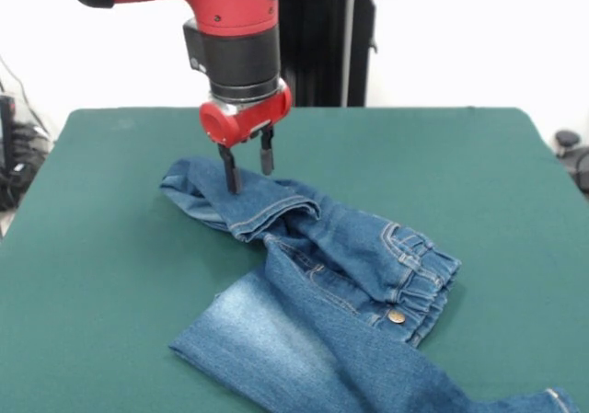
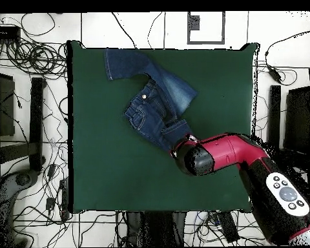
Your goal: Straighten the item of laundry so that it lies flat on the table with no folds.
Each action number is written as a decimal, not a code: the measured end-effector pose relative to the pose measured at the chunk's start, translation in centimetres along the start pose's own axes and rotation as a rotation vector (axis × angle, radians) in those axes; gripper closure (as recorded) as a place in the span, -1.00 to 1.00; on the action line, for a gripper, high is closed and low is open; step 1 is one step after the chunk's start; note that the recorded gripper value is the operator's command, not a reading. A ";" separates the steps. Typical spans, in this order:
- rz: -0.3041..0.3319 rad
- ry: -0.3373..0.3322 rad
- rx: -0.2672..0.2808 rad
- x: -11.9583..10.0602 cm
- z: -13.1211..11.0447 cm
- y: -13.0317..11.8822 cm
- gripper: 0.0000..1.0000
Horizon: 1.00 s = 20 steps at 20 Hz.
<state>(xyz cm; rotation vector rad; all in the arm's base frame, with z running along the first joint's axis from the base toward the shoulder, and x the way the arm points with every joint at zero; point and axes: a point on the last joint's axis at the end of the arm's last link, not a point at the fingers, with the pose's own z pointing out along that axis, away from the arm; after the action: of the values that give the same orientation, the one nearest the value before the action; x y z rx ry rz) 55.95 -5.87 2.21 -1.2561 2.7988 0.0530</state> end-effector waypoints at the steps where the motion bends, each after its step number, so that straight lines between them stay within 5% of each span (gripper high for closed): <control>1: -0.001 -0.001 0.002 -0.1 0.0 0.0 -1.00; 20: -0.006 -0.061 -0.007 -1.9 3.0 1.3 -1.00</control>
<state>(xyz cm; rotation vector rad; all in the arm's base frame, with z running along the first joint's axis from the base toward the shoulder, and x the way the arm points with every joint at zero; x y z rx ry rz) 56.41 -3.42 -0.66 -1.2428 2.7453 0.0994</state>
